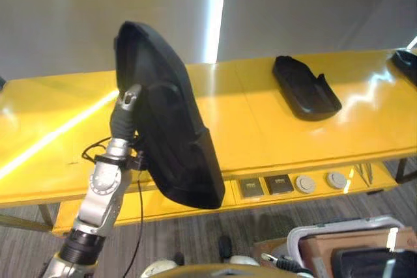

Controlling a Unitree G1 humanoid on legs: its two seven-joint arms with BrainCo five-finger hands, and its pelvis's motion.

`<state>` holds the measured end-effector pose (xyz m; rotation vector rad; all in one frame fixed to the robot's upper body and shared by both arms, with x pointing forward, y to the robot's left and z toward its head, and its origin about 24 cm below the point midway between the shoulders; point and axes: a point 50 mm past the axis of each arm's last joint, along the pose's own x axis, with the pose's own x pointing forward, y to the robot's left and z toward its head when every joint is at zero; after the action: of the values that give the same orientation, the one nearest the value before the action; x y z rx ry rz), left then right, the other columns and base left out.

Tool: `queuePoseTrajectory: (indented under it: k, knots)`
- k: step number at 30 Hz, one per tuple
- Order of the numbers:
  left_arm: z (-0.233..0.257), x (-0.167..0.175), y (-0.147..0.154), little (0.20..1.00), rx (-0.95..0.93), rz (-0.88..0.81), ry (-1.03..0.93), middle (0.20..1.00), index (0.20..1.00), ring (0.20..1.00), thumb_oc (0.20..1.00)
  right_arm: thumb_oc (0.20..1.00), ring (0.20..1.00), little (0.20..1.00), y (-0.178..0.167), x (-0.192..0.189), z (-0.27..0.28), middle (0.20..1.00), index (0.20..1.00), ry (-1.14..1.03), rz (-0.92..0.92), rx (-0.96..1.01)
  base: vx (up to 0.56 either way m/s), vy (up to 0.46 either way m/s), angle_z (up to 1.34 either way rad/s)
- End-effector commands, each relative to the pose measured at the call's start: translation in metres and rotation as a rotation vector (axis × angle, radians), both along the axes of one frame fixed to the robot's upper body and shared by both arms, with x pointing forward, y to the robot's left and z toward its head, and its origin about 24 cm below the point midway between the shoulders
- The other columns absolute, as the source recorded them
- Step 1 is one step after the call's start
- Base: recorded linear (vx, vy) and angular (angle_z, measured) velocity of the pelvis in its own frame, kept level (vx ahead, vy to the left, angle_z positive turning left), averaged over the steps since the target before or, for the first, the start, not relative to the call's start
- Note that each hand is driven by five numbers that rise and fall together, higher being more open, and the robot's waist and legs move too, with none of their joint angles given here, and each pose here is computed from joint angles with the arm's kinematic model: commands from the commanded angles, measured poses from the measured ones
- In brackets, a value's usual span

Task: Move parts from the plastic box to the shelf.

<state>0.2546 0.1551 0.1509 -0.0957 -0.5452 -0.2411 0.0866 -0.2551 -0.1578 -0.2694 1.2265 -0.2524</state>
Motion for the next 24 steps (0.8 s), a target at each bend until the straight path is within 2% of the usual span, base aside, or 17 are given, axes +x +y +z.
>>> queuePoseTrajectory:
  k: [1,5,7,10,11,12,16,21,23,24]
  knots:
    - [0.04,0.004,0.002,0.2,-0.045,0.029,-0.188,0.2,0.2,0.2,0.2,1.0,1.0,1.0,-0.02,-0.001,0.006,1.0,1.0,-0.03,-0.079,-0.059,0.11,0.013,0.76]
    - [0.039,0.011,0.008,0.2,0.06,0.107,-0.189,0.2,0.2,0.2,0.2,1.0,1.0,1.0,-0.02,0.002,0.007,1.0,1.0,-0.063,-0.134,-0.044,0.14,0.031,0.04]
    - [0.037,0.011,0.014,0.2,0.095,0.152,-0.175,0.2,0.2,0.2,0.2,1.0,1.0,1.0,-0.017,-0.003,0.006,1.0,1.0,-0.114,-0.288,-0.007,0.19,0.059,-0.47]
    - [0.039,0.011,0.025,0.2,0.15,0.218,-0.189,0.2,0.2,0.2,0.2,1.0,1.0,1.0,-0.002,-0.017,-0.002,1.0,1.0,-0.101,-0.351,0.063,0.12,0.093,-0.39]
    - [0.039,0.012,0.028,0.2,0.166,0.233,-0.185,0.2,0.2,0.2,0.2,1.0,1.0,1.0,0.004,-0.024,-0.005,1.0,1.0,-0.051,-0.297,0.068,0.09,0.065,-0.4]
    - [0.036,0.014,0.034,0.2,0.173,0.264,-0.165,0.2,0.2,0.2,0.2,1.0,1.0,1.0,0.013,-0.034,-0.009,1.0,1.0,0.037,-0.159,0.064,0.11,0.074,-0.39]
    - [0.031,0.023,0.048,0.2,0.205,0.344,-0.117,0.2,0.2,0.2,0.2,1.0,1.0,1.0,0.018,-0.048,-0.012,1.0,1.0,0.112,-0.118,0.072,0.07,0.04,-0.13]
    - [0.04,0.049,0.054,0.2,0.161,0.413,-0.093,0.2,0.2,0.2,0.2,1.0,1.0,1.0,0.025,-0.014,-0.008,1.0,1.0,0.043,0.106,0.051,-0.01,0.01,-0.05]
    - [0.041,0.049,0.054,0.2,0.161,0.412,-0.095,0.2,0.2,0.2,0.2,1.0,1.0,1.0,0.025,-0.013,-0.008,1.0,1.0,0.041,0.106,0.051,-0.01,0.003,-0.04]
    - [0.048,0.063,0.052,0.2,0.126,0.419,-0.083,0.2,0.2,0.2,0.2,1.0,1.0,1.0,0.025,0.0,-0.006,1.0,1.0,0.0,0.111,0.058,-0.04,0.0,0.01]
